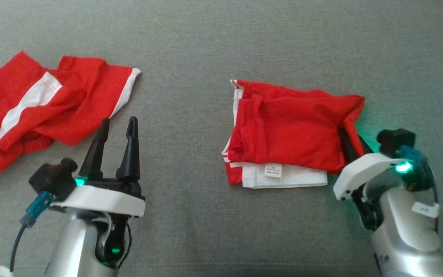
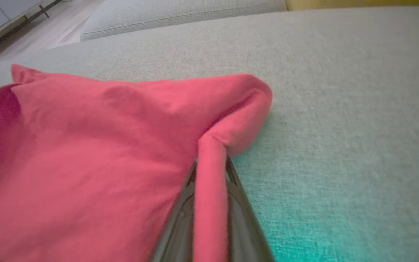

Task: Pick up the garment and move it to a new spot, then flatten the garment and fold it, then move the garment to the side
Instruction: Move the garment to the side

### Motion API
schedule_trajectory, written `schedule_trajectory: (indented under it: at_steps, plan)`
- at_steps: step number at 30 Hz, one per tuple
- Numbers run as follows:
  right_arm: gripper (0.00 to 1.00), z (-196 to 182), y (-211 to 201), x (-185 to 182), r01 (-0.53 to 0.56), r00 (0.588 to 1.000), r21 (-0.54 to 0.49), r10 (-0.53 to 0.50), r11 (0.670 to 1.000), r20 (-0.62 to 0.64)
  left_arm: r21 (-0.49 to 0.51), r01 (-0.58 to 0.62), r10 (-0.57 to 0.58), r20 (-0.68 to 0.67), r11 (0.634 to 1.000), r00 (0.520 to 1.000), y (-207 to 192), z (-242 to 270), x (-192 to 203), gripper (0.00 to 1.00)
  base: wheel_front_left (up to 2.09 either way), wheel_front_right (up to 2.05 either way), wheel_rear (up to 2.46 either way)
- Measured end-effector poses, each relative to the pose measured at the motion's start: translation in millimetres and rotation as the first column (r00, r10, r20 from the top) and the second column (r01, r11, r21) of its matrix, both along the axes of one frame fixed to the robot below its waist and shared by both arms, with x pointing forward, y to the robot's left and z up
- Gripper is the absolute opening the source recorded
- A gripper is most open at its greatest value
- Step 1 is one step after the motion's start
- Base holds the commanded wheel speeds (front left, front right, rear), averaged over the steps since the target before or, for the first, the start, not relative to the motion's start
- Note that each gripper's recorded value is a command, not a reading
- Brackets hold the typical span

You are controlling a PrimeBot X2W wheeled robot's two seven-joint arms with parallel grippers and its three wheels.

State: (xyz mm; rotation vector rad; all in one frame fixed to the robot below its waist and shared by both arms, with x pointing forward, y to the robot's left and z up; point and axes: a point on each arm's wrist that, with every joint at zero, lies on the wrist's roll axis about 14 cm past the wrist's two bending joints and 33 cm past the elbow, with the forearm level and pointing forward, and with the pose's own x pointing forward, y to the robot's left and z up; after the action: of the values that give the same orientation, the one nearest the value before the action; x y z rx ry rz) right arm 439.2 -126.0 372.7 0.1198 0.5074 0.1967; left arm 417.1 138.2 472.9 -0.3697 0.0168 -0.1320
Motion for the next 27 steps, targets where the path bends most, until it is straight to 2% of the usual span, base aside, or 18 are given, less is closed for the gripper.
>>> schedule_trajectory:
  at_steps: [6,10,13,16,20,23,27]
  plan:
    - [0.0,26,-5,10,-0.091,0.982,-0.176,0.118,0.98,0.149,0.001,0.025,-0.025,0.006,1.0,1.0,-9,1,4,1.0,0.0,0.0,0.0]
    - [0.0,61,-22,33,-0.108,0.947,-0.304,0.191,0.946,0.258,-0.004,0.044,-0.044,0.008,0.999,0.999,-16,0,7,1.0,0.0,0.0,0.0]
    - [0.0,78,-45,47,-0.09,0.939,-0.383,0.207,0.919,0.276,-0.009,0.059,-0.059,0.004,0.998,0.998,-21,-2,10,1.0,0.0,0.0,0.0]
    - [0.0,82,-85,57,-0.035,0.958,-0.431,0.153,0.902,0.243,-0.011,0.073,-0.073,0.004,0.997,0.997,-26,-4,16,1.0,0.0,0.0,0.0]
    - [0.0,85,-148,64,0.075,0.978,-0.471,0.028,0.879,0.207,-0.014,0.081,-0.081,0.01,0.997,0.997,-30,-4,24,1.0,0.0,0.0,0.0]
    - [0.0,91,-183,68,0.15,0.977,-0.489,-0.053,0.859,0.207,-0.008,0.083,-0.083,0.005,0.997,0.997,-30,-7,26,1.0,0.0,0.0,0.0]
    - [0.0,96,-205,69,0.223,0.967,-0.476,-0.131,0.851,0.219,-0.007,0.08,-0.08,0.002,0.997,0.997,-29,-9,29,1.0,0.0,0.0,0.0]
